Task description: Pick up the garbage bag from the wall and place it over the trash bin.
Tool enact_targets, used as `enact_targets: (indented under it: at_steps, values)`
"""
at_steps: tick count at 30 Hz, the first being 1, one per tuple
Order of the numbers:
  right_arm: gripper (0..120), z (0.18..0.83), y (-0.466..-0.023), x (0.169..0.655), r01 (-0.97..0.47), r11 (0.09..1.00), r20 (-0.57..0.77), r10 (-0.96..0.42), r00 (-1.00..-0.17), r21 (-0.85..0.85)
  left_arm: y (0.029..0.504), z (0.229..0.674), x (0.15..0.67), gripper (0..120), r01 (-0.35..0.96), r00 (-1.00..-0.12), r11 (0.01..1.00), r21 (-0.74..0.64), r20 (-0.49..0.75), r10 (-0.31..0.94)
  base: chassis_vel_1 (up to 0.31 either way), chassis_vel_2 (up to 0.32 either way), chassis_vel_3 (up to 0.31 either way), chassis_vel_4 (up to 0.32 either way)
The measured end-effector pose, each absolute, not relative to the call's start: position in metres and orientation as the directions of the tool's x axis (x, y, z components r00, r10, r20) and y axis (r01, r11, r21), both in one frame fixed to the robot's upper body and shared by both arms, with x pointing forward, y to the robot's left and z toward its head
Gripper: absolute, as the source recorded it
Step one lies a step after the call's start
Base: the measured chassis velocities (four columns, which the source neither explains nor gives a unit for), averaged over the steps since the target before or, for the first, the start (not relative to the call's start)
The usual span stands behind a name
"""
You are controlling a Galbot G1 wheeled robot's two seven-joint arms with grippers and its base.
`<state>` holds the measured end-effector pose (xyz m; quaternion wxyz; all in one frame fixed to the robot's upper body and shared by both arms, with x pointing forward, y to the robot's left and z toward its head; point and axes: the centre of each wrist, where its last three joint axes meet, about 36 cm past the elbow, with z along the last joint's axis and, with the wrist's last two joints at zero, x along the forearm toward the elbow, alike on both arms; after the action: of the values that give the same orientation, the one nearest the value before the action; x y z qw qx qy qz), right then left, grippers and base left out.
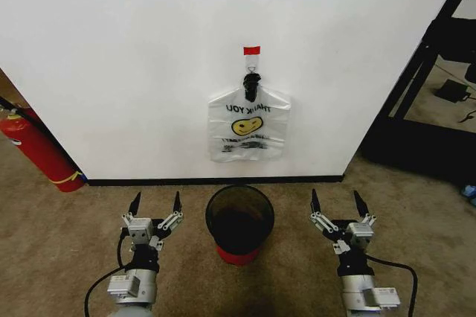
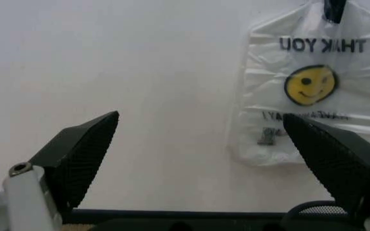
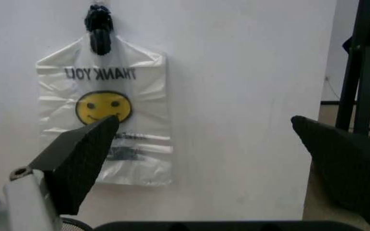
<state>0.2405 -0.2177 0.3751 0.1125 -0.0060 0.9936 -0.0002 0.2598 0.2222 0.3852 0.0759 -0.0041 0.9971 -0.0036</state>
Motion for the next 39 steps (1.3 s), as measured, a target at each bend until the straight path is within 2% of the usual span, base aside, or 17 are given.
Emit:
enact_targets:
  at_steps: [18,25,30,32,34,36,38,39]
  values:
    - [100,0.374,-0.212,0.243,-0.017,1.0,-0.23,-0.023,-0.973,-0.025,0.229,0.382,0.257,100,0.006,-0.992,1.0,0.016,-0.123,0.008,0.0,0.0,0.0,0.0]
    - [100,0.382,-0.212,0.258,-0.07,0.995,-0.216,-0.053,-0.975,0.075,0.227,0.378,0.255,100,0.002,-0.993,1.0,0.016,-0.116,0.004,0.0,0.0,0.0,0.0]
    - [100,0.393,-0.221,0.3,-0.25,0.939,-0.226,-0.197,-0.954,0.237,0.225,0.375,0.251,100,0.0,-0.994,1.0,0.02,-0.105,0.002,0.0,0.0,0.0,0.0]
    - [100,0.394,-0.223,0.308,-0.279,0.925,-0.231,-0.222,-0.947,0.259,0.225,0.374,0.25,100,-0.001,-0.995,1.0,0.022,-0.105,0.002,0.0,0.0,0.0,0.0]
    - [100,0.391,-0.231,0.344,-0.407,0.845,-0.243,-0.338,-0.909,0.347,0.225,0.375,0.248,100,-0.001,-0.995,1.0,0.03,-0.104,0.002,0.0,0.0,0.0,0.0]
    - [100,0.389,-0.233,0.357,-0.441,0.818,-0.249,-0.37,-0.895,0.368,0.225,0.375,0.247,100,-0.003,-0.995,0.999,0.032,-0.104,0.001,0.0,0.0,0.0,0.0]
    - [100,0.384,-0.234,0.389,-0.499,0.753,-0.264,-0.424,-0.866,0.428,0.225,0.374,0.244,100,-0.007,-0.995,0.999,0.037,-0.102,-0.003,0.0,0.0,0.0,0.0]
    - [100,0.384,-0.234,0.389,-0.499,0.753,-0.264,-0.424,-0.866,0.428,0.225,0.374,0.244,100,-0.007,-0.995,0.999,0.037,-0.102,-0.003,0.0,0.0,0.0,0.0]
